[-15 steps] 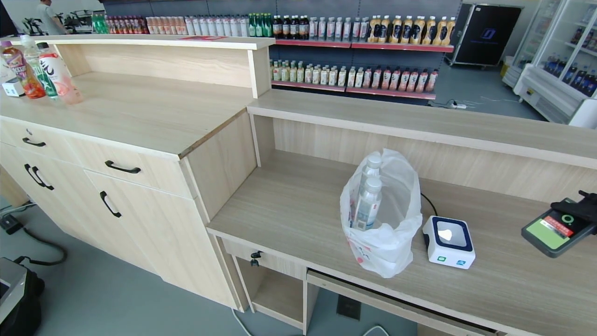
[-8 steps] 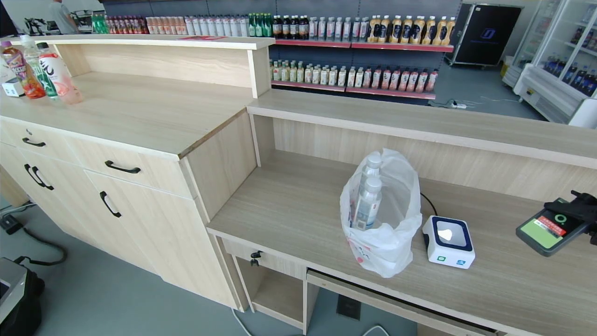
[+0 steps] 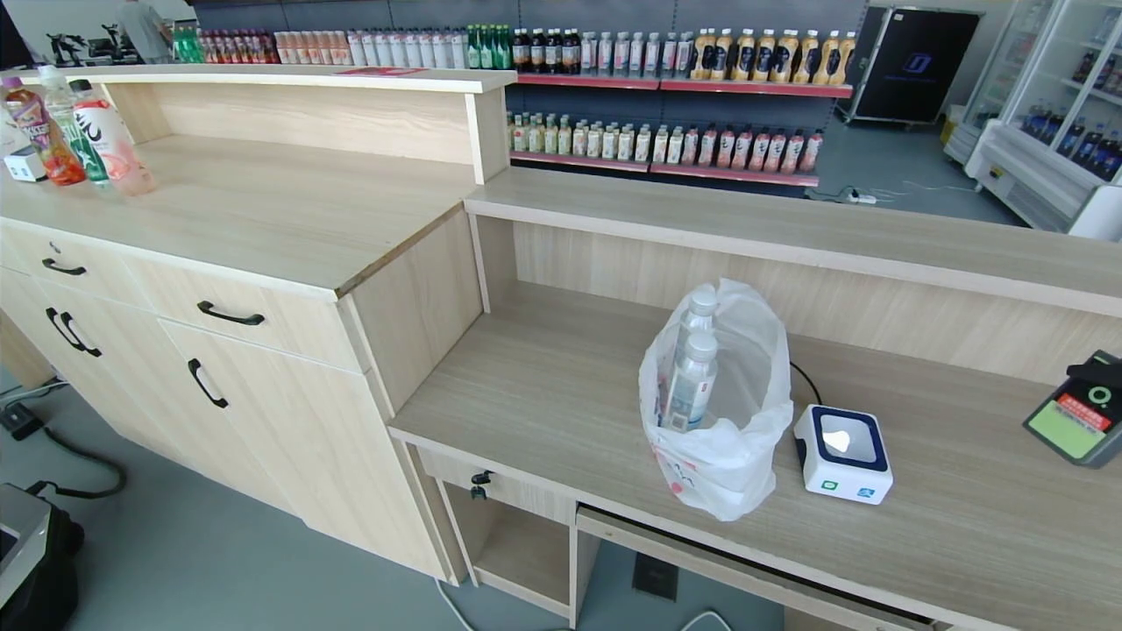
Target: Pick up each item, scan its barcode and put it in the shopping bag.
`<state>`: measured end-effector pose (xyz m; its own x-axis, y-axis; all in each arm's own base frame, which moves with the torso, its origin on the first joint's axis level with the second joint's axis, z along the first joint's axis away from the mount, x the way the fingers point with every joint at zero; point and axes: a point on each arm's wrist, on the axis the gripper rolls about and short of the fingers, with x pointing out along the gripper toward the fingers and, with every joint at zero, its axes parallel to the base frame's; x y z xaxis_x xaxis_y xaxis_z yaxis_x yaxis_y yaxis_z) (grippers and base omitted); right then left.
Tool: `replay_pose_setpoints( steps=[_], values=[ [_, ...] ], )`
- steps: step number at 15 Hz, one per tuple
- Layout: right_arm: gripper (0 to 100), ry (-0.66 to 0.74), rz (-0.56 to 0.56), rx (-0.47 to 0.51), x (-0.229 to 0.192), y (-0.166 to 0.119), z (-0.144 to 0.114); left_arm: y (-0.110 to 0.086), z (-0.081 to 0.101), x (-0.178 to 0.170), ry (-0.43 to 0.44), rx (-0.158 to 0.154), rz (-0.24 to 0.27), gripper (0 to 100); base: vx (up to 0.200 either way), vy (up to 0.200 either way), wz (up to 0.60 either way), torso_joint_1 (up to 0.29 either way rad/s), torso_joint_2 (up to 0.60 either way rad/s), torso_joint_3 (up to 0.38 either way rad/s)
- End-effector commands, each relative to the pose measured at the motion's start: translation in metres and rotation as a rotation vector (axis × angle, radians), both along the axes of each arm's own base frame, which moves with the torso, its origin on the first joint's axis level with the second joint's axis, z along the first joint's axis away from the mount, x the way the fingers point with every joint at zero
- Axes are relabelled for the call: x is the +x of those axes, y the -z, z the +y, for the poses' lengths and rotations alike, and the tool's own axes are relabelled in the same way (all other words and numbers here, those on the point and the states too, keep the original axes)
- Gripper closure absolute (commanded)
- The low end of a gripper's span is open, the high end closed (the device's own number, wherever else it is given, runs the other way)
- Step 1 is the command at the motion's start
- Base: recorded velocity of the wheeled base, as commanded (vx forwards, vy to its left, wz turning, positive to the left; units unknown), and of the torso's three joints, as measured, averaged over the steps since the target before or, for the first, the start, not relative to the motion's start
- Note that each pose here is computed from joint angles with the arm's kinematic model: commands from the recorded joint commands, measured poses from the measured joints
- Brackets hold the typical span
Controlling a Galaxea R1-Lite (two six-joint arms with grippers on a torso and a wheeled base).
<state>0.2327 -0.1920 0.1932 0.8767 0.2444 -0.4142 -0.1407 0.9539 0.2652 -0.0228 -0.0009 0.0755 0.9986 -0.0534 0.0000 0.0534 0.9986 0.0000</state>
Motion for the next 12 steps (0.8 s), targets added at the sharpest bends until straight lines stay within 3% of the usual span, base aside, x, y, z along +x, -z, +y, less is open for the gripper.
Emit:
replay_pose_setpoints(
  steps=[1, 5, 10, 12],
  values=[
    [100, 0.037, -0.081, -0.304, -0.042, -0.04, 0.036, 0.0, 0.0, 0.0, 0.0, 0.0, 0.002, 0, 0.0, 0.0, 0.0, 0.0, 0.0, 0.0],
    [100, -0.012, -0.119, -0.358, -0.046, -0.048, 0.053, 0.0, 0.0, 0.0, 0.0, 0.0, 0.002, 0, 0.0, 0.0, 0.0, 0.0, 0.0, 0.0],
    [100, -0.115, -0.157, -0.348, -0.03, -0.052, 0.075, 0.0, 0.0, 0.0, 0.0, 0.0, 0.002, 0, 0.0, 0.0, 0.6, 0.0, 0.0, 0.001],
    [100, -0.131, -0.164, -0.348, -0.017, -0.045, 0.071, 0.0, 0.0, 0.0, -0.001, 0.0, 0.002, 0, 0.0, 0.0, 0.6, 0.005, 0.01, 0.002]
  ],
)
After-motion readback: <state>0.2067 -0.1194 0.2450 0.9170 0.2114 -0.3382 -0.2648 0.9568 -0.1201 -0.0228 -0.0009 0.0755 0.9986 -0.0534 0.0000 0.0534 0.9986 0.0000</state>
